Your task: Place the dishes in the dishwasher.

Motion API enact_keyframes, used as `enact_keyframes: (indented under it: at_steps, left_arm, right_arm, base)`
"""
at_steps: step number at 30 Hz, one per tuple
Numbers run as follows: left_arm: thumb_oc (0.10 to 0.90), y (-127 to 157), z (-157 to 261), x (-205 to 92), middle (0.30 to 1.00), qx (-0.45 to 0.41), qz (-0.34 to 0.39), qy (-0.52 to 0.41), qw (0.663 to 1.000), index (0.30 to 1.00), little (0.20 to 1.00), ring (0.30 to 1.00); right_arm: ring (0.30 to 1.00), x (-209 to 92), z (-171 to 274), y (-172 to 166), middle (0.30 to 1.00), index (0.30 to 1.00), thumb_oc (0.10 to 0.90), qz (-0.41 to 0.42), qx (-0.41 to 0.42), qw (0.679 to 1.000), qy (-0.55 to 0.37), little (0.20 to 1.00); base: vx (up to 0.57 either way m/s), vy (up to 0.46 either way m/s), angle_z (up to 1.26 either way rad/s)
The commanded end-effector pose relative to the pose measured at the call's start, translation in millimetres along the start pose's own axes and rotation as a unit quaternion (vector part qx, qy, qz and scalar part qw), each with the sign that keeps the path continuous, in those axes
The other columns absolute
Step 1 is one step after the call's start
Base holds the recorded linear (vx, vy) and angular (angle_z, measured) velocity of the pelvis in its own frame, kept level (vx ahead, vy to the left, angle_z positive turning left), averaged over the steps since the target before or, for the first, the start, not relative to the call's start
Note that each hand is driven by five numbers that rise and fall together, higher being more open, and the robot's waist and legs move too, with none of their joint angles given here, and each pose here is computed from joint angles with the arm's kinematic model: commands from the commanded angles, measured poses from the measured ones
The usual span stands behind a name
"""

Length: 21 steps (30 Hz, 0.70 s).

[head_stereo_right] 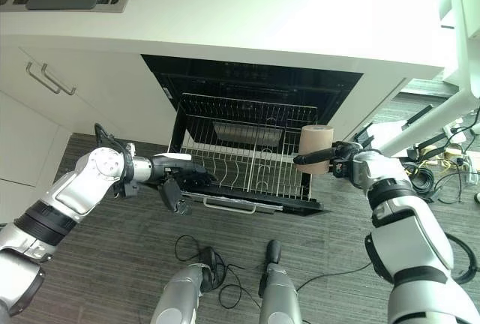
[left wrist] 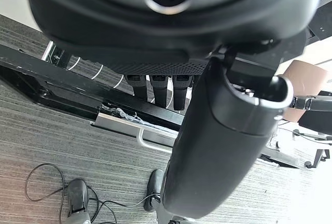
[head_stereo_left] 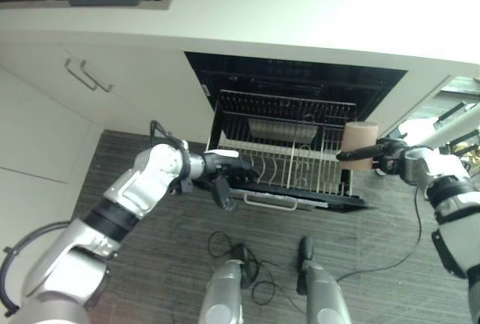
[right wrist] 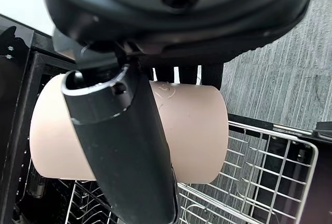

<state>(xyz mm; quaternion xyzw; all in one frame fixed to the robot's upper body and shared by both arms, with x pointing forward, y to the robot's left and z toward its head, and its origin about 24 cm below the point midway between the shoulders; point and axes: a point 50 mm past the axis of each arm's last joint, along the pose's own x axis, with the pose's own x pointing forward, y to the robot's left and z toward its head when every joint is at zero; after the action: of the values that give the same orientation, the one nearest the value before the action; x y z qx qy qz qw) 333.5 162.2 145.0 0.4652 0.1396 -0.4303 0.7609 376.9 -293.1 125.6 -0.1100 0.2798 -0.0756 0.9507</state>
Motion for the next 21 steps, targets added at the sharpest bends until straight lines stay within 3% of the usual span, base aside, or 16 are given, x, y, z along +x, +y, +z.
enact_keyframes:
  at_steps: [1, 3, 4, 5, 21]
  left_arm:
    - [0.800, -34.3, -25.6, -2.4, 0.900, -0.022, -0.100, 0.037, 0.994, 0.900, 0.900, 0.900]
    - [0.800, -33.6, -25.2, -2.1, 0.900, -0.022, -0.098, 0.035, 0.994, 0.900, 0.900, 0.900]
    - [0.800, -32.8, -25.0, -2.6, 0.900, -0.023, -0.097, 0.033, 0.994, 0.900, 0.900, 0.900]
    - [0.800, -33.0, -25.8, -3.2, 0.900, -0.025, -0.095, 0.032, 0.995, 0.900, 0.900, 0.900]
    - [0.800, -33.3, -23.4, -2.4, 0.900, -0.031, -0.082, 0.020, 0.996, 0.900, 0.900, 0.900]
  right_arm:
    - [0.300, -15.1, 51.2, -10.4, 0.300, 0.300, 0.400, -0.017, -0.017, 0.997, -0.069, 0.300]
    - [0.300, -15.2, 52.2, -11.2, 0.300, 0.300, 0.400, -0.020, -0.023, 0.997, -0.067, 0.300]
    - [0.556, -15.9, 53.3, -14.0, 0.556, 0.556, 0.571, -0.028, -0.021, 0.997, -0.066, 0.556]
    - [0.900, -16.8, 56.3, -13.7, 0.900, 0.900, 0.800, -0.031, -0.019, 0.997, -0.068, 0.900]
    - [0.900, -16.5, 61.1, -2.4, 0.900, 0.900, 0.800, -0.026, -0.002, 0.998, -0.057, 0.900]
  base:
    - [-0.03, 0.012, 0.07]
    - [-0.02, 0.011, 0.07]
    - [-0.02, 0.013, 0.08]
    - [0.00, 0.010, 0.07]
    - [0.00, 0.001, 0.01]
